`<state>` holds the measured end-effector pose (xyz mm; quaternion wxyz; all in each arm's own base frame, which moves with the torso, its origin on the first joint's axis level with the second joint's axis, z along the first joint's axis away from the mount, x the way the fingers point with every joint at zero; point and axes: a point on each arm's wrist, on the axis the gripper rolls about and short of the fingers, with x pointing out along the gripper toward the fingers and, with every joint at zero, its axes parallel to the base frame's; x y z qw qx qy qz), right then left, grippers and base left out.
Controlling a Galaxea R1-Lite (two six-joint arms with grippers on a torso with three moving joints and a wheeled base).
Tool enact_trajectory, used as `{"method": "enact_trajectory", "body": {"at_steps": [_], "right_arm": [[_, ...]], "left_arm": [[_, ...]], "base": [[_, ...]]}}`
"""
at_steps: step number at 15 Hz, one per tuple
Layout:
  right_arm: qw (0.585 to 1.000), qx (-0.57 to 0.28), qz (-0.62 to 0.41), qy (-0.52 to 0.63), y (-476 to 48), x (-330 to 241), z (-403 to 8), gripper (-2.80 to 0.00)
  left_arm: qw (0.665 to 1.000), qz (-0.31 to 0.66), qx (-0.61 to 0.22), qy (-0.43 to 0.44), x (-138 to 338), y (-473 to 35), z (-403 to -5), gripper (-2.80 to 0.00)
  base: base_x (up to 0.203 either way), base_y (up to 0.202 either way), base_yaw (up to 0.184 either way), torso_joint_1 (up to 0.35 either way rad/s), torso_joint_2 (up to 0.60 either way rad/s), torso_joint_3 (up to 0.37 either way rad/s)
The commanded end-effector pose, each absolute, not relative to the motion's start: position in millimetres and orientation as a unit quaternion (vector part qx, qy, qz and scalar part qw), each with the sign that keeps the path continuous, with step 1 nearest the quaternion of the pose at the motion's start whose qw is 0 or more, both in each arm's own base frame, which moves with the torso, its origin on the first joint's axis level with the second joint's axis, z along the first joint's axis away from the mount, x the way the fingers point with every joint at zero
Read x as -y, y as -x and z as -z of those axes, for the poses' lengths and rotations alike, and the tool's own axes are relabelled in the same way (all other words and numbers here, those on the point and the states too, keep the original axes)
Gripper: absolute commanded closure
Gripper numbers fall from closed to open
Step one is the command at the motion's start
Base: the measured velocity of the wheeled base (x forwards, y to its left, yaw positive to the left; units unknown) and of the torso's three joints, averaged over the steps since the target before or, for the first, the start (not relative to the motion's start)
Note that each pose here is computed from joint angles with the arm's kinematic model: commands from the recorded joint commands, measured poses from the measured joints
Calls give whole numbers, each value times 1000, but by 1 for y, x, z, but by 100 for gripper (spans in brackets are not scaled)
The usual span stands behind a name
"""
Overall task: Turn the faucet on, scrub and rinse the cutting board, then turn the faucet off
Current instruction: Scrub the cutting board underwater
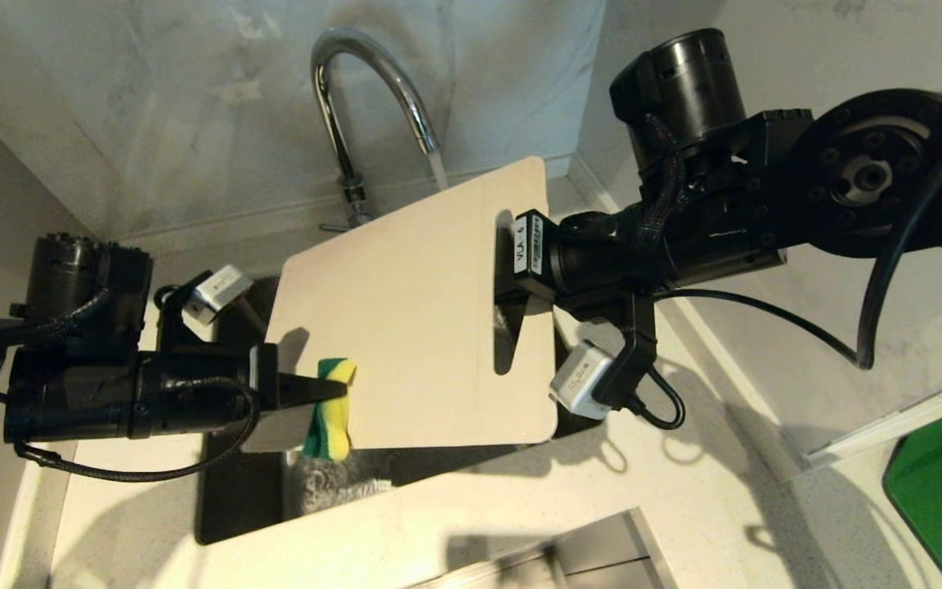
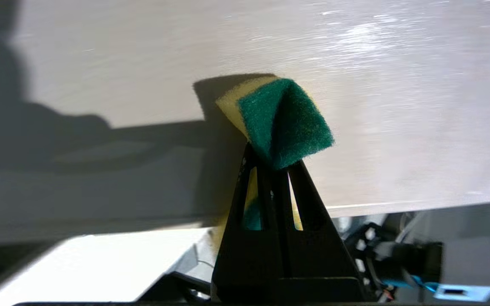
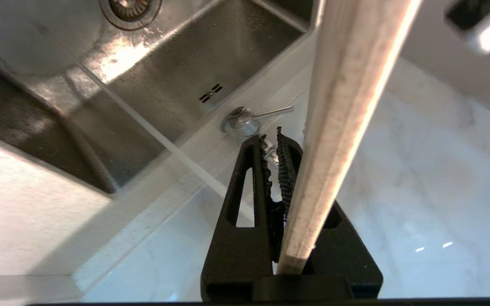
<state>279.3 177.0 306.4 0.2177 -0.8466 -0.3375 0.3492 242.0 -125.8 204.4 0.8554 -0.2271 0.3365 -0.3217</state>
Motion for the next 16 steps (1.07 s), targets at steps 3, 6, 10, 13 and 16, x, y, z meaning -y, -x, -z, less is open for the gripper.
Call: {"method": "enact_trajectory", "body": {"at_steps": [3, 6, 10, 13, 16], "right_arm": [[217, 340, -348, 846, -277, -176, -307, 0], [217, 340, -348, 846, -277, -176, -307, 0], [216, 339, -351, 846, -277, -176, -305, 0], [216, 337, -354, 845, -275, -174, -304, 0], [215, 337, -359, 844, -276, -175, -301, 0]], "left_arm": [[869, 261, -352, 231, 78, -259, -160, 0], [872, 235, -353, 245, 40, -269, -143, 0], [878, 239, -336, 243, 25, -275, -146, 0], [884, 253, -312, 241, 30, -280, -164, 0], [879, 288, -283, 254, 51, -277, -209, 0]], "base": [[0, 0, 0, 0, 0, 0], [0, 0, 0, 0, 0, 0], [0, 0, 0, 0, 0, 0], [0, 0, 0, 0, 0, 0], [0, 0, 0, 0, 0, 0]]}}
